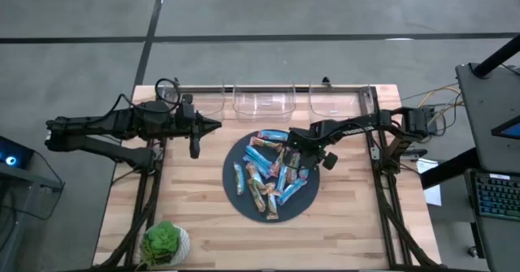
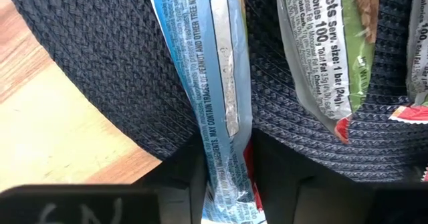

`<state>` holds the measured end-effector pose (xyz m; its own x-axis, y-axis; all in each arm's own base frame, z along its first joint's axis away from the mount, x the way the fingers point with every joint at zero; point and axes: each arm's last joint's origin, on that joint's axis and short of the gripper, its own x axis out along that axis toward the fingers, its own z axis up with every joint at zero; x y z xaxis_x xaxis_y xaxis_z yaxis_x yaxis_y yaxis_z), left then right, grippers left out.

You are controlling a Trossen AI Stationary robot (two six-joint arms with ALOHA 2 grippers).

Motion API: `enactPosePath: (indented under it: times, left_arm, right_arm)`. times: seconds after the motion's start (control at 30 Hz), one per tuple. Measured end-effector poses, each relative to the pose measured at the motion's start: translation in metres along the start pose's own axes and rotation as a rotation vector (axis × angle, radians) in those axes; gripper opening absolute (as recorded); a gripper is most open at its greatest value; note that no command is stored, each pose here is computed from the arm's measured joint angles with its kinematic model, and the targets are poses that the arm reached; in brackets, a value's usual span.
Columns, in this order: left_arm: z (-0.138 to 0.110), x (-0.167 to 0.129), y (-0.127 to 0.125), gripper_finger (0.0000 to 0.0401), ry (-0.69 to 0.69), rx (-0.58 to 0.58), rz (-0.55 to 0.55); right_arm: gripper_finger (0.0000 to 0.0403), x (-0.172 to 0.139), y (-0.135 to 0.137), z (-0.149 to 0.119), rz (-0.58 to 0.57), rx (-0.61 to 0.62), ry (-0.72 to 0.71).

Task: Pick and place Granola Bars by type
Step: Put the red granola bar into the left transparent bin

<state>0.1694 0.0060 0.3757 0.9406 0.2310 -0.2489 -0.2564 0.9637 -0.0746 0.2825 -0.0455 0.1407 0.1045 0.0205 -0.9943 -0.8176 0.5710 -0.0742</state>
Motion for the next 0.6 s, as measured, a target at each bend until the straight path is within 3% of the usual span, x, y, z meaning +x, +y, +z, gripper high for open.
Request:
enactPosePath:
  times: [0.3, 0.6]
  left_arm:
    - [0.0, 0.0, 0.0, 0.0, 0.0, -0.019, 0.0]
    - [0.0, 0.0, 0.0, 0.0, 0.0, -0.021, 0.0]
  right_arm:
    - [0.006, 0.0, -0.0001, 0.0, -0.002, 0.0, 0.002]
    - [0.0058, -0.0047, -0.0045, 0.0018, -0.026, 0.0, 0.004]
